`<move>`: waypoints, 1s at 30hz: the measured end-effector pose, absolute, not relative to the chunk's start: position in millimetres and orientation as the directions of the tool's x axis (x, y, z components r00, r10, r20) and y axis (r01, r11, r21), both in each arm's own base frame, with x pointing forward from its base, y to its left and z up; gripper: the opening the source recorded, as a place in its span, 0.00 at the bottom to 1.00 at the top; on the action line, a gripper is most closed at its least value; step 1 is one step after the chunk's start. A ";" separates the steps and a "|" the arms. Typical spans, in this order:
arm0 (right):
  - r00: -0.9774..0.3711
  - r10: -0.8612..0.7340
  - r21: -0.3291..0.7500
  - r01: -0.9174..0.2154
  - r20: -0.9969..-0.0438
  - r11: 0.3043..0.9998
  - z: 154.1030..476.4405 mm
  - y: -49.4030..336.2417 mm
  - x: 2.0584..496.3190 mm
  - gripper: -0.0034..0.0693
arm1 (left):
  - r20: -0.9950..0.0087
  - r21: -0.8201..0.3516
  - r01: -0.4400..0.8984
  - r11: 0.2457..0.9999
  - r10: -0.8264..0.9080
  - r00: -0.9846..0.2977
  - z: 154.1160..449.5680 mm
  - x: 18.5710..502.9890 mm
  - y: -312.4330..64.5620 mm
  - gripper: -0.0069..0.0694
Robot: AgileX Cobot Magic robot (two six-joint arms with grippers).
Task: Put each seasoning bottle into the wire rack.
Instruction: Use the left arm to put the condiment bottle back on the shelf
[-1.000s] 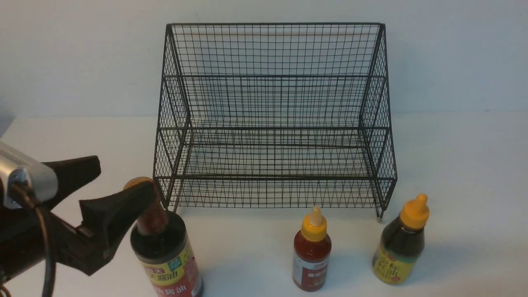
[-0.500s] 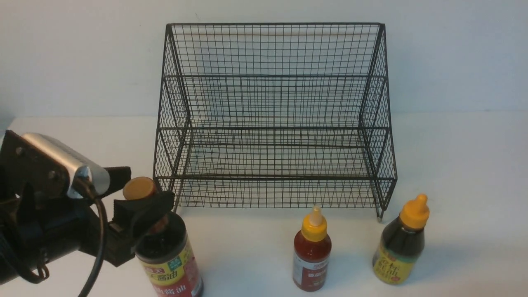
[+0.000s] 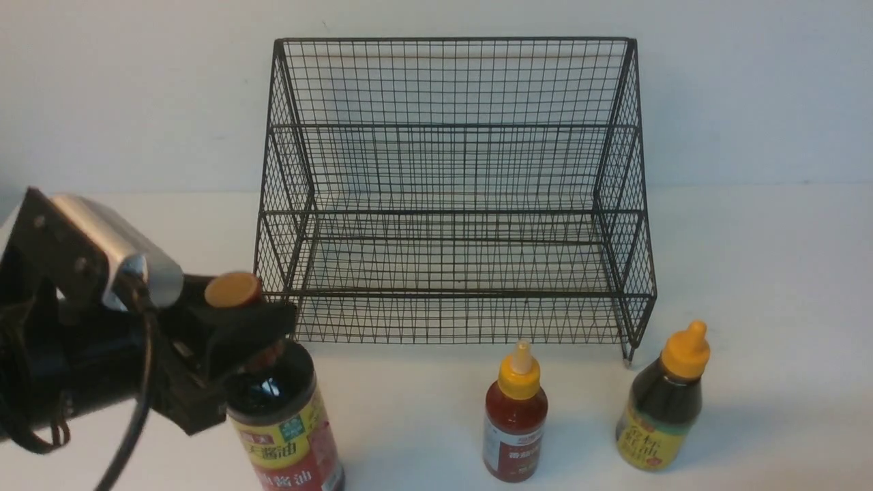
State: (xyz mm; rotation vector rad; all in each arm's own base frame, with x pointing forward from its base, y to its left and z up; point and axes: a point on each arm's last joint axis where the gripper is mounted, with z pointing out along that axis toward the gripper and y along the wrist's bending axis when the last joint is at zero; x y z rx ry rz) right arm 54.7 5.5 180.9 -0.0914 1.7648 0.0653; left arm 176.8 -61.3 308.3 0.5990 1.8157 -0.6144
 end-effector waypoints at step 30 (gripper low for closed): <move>-0.193 -0.026 -0.007 -0.098 -0.981 0.995 180.9 5.5 54.7 0.03 | -0.994 -0.102 0.590 0.801 -0.069 -0.079 417.9 380.1 -56.4 0.44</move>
